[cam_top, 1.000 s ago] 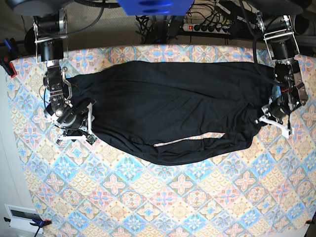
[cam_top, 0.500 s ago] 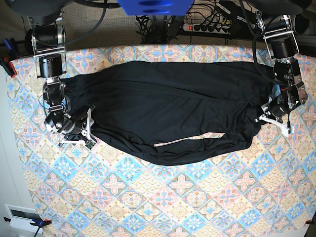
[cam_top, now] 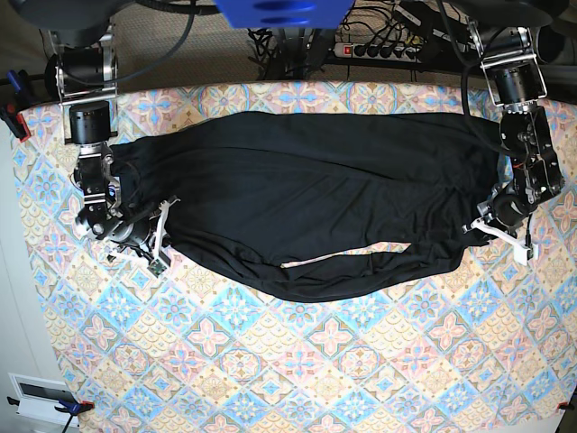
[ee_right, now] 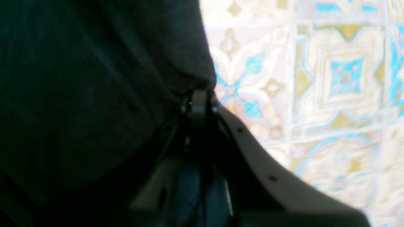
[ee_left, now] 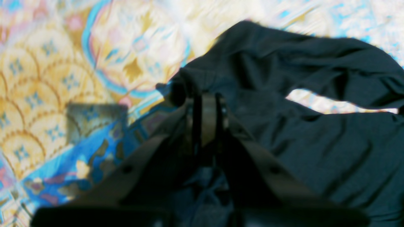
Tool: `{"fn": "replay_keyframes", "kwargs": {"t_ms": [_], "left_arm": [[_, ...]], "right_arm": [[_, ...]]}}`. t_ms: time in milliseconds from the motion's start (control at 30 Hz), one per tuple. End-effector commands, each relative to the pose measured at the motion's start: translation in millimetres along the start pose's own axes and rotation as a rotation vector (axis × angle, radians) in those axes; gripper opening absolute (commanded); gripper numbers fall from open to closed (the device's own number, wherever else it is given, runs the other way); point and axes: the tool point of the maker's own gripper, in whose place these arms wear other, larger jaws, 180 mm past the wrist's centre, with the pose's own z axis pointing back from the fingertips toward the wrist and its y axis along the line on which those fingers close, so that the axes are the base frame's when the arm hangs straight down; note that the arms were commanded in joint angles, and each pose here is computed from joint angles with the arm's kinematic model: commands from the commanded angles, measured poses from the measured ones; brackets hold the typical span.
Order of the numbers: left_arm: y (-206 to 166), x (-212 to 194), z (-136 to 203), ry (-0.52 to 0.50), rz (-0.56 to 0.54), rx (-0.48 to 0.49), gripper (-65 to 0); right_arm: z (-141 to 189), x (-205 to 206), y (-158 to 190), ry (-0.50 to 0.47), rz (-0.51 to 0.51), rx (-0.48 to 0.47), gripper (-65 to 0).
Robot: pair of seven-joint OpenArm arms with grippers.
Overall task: Layout the t-shirt on the table in an organized manner, then fold the t-shirt properly
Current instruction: 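Lift the shirt sides with both grippers and fold them over the body, then hold the folded shirt with both grippers and stretch it lengthwise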
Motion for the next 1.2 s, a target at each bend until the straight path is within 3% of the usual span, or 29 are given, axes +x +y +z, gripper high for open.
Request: {"fn": "replay_keyframes", "kwargs": {"t_ms": [0,67,267,533,867,1167], "left_arm": [[-2,21,8,-0.055,-0.024,-0.002,-65.0],[-2,18,12,-0.055,-0.038,0.000,-65.0],[-9,13,23,-0.072,-0.081,-0.007,-65.0],[-2,10,27,-0.074,-0.071,0.005,-65.0],[9,21,42,-0.125,-0.053,0.027,-65.0],[29,26,74,-0.192,-0.048,0.082,-65.0]], "right_arm": [[4,13,-1,-0.041,-0.008,0.012,-65.0],[11,30,2,-0.106,-0.026,0.033,-65.0],[33,37,13,-0.172,0.014,0.041,-65.0],[73,35,2,-0.214,0.003,-0.051,-65.0],[102,17,4,-0.217,0.016,-0.103,-65.0],[136,-11,-16,-0.170,-0.030,-0.217,-65.0]]}}
